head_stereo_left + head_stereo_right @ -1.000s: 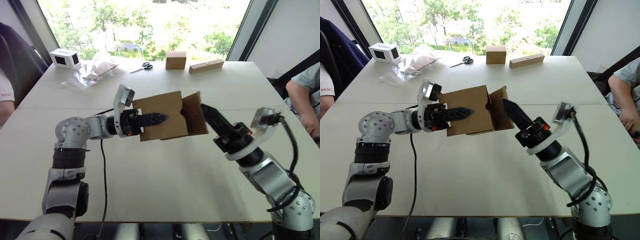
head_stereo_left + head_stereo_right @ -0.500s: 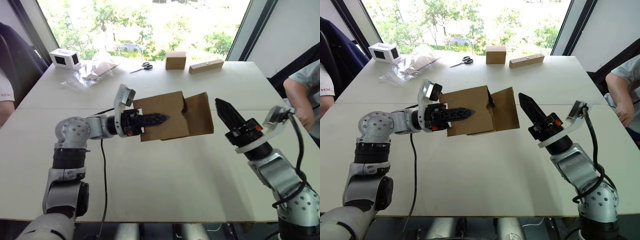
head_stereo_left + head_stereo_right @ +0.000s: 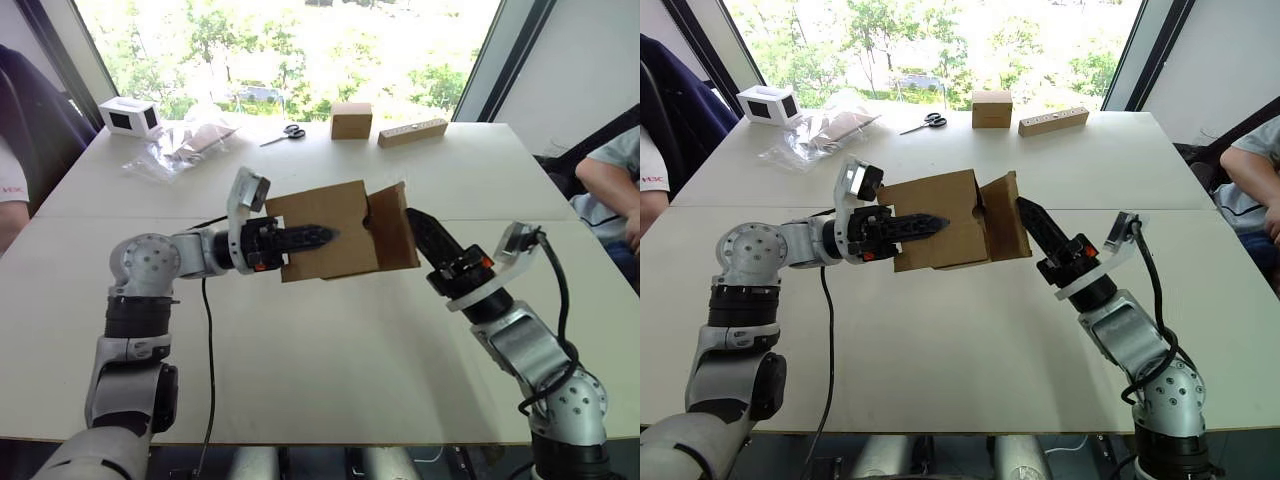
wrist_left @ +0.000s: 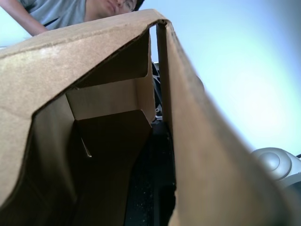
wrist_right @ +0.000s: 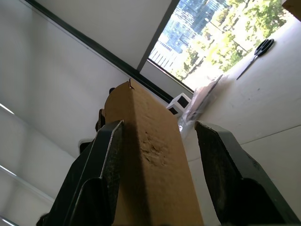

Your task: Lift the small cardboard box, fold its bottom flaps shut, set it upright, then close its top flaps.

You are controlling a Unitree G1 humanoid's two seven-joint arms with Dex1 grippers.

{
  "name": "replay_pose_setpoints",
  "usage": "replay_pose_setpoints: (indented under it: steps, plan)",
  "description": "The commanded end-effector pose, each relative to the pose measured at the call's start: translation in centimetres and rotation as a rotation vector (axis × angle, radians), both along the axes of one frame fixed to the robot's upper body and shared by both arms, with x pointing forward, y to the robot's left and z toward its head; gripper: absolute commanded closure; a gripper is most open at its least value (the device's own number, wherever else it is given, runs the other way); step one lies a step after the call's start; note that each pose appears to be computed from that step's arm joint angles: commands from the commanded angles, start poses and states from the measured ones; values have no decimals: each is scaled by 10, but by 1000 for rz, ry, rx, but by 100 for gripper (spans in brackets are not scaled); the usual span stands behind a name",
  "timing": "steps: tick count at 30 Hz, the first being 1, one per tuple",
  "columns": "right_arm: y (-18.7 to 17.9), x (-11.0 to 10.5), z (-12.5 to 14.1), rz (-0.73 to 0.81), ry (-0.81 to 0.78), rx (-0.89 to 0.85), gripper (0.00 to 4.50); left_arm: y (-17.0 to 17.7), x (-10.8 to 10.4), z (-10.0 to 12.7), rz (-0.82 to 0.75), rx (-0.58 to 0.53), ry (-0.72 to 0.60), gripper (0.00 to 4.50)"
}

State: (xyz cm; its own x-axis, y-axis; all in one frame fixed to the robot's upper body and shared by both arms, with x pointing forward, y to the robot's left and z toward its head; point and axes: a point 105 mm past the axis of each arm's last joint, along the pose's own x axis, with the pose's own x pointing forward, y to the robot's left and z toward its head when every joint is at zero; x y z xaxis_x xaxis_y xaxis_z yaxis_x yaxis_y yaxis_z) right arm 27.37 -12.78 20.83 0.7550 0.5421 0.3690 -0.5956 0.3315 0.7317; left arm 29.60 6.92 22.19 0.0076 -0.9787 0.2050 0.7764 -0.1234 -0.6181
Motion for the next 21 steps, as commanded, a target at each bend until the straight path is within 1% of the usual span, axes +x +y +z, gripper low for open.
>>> replay_pose_setpoints:
  steps: [1,10,17,21]
  plan:
    - [7,-8,11,22,-51,1,199,1,-4,15,-9,-47,-57,450]
    - [20,-13,12,56,-49,20,199,2,-4,14,-4,-47,-54,450]
    - [22,-12,12,30,-71,-48,199,3,-4,13,3,-45,-54,450]
    - [24,-18,17,48,-98,-53,199,3,-4,13,3,-43,-53,450]
